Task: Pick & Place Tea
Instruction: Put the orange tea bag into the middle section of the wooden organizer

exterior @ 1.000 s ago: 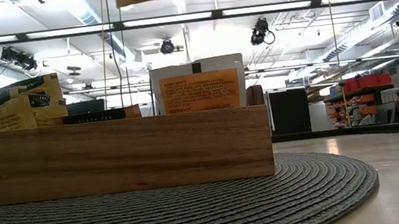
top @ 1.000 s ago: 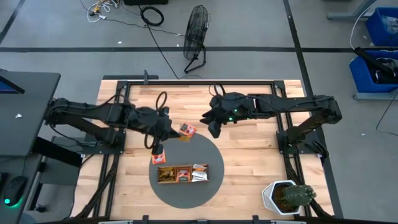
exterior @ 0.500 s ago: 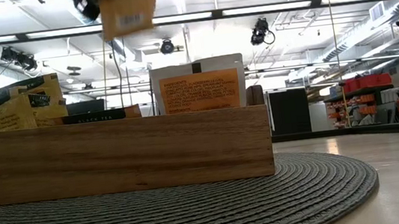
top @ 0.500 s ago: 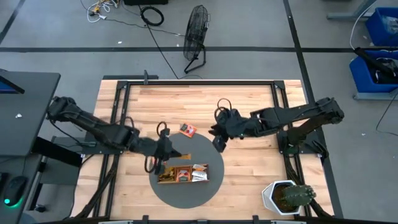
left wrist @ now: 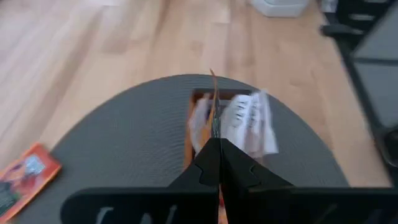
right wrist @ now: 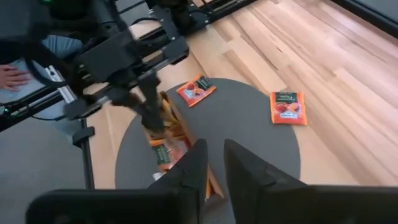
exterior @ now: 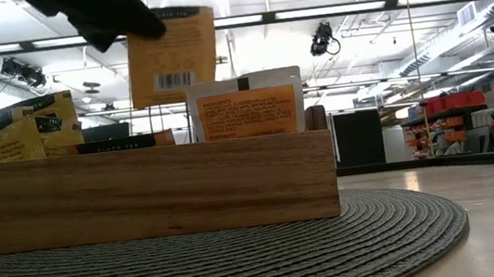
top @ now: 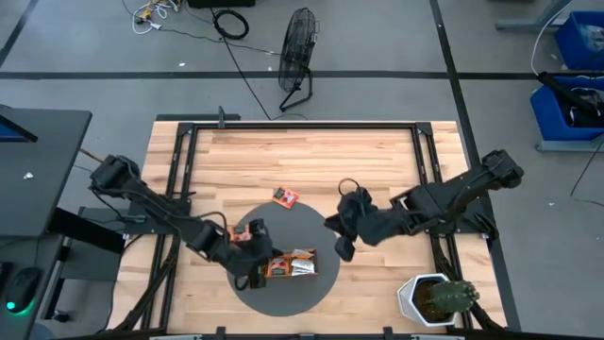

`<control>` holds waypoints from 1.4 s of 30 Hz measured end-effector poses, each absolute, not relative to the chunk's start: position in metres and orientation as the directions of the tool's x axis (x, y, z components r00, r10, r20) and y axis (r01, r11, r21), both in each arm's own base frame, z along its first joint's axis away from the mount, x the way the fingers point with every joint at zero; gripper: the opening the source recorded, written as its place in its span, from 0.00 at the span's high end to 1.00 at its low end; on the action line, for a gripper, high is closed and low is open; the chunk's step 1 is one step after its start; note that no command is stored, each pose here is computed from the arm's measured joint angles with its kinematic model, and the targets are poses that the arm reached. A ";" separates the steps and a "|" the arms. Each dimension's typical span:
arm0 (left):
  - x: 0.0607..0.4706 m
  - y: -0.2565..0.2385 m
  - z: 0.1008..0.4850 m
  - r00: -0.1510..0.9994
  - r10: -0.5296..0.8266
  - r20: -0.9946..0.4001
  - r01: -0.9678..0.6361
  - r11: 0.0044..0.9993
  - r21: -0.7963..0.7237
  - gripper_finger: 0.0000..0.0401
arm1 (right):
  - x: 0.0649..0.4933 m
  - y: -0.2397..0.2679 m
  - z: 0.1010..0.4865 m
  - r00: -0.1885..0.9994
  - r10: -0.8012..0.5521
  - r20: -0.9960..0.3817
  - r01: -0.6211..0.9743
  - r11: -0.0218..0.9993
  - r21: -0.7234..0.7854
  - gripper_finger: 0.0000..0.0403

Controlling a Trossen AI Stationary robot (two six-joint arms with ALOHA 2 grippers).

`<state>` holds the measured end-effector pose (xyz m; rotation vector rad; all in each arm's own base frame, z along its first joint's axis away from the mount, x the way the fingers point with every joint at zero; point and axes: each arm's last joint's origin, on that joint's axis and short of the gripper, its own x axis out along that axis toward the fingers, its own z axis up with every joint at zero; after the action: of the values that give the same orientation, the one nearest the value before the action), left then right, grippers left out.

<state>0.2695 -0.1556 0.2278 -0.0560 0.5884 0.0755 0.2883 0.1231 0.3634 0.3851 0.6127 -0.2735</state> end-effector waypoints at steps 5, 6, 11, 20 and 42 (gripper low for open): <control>0.265 -0.168 0.219 0.832 0.145 -0.535 -0.154 0.988 0.028 1.00 | 0.279 0.141 0.364 0.800 -0.145 -0.582 0.361 0.892 0.274 0.87; 0.265 -0.170 0.217 0.830 0.136 -0.541 -0.146 0.989 0.025 1.00 | 0.278 0.143 0.364 0.802 -0.149 -0.578 0.365 0.889 0.277 0.87; 0.264 -0.177 0.207 0.814 0.119 -0.568 -0.133 0.991 0.018 1.00 | 0.274 0.150 0.364 0.807 -0.136 -0.575 0.357 0.887 0.292 0.87; 0.267 -0.184 0.181 0.770 0.146 -0.621 -0.143 0.988 0.054 1.00 | 0.274 0.151 0.365 0.813 -0.155 -0.561 0.381 0.871 0.311 0.87; 0.263 -0.184 0.166 0.742 0.099 -0.663 -0.107 0.994 0.028 1.00 | 0.275 0.148 0.365 0.815 -0.199 -0.544 0.416 0.855 0.310 0.87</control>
<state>0.2627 -0.1843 0.1659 -0.0123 0.7265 0.1131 0.2748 0.1485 0.3650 0.4357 0.5229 -0.3397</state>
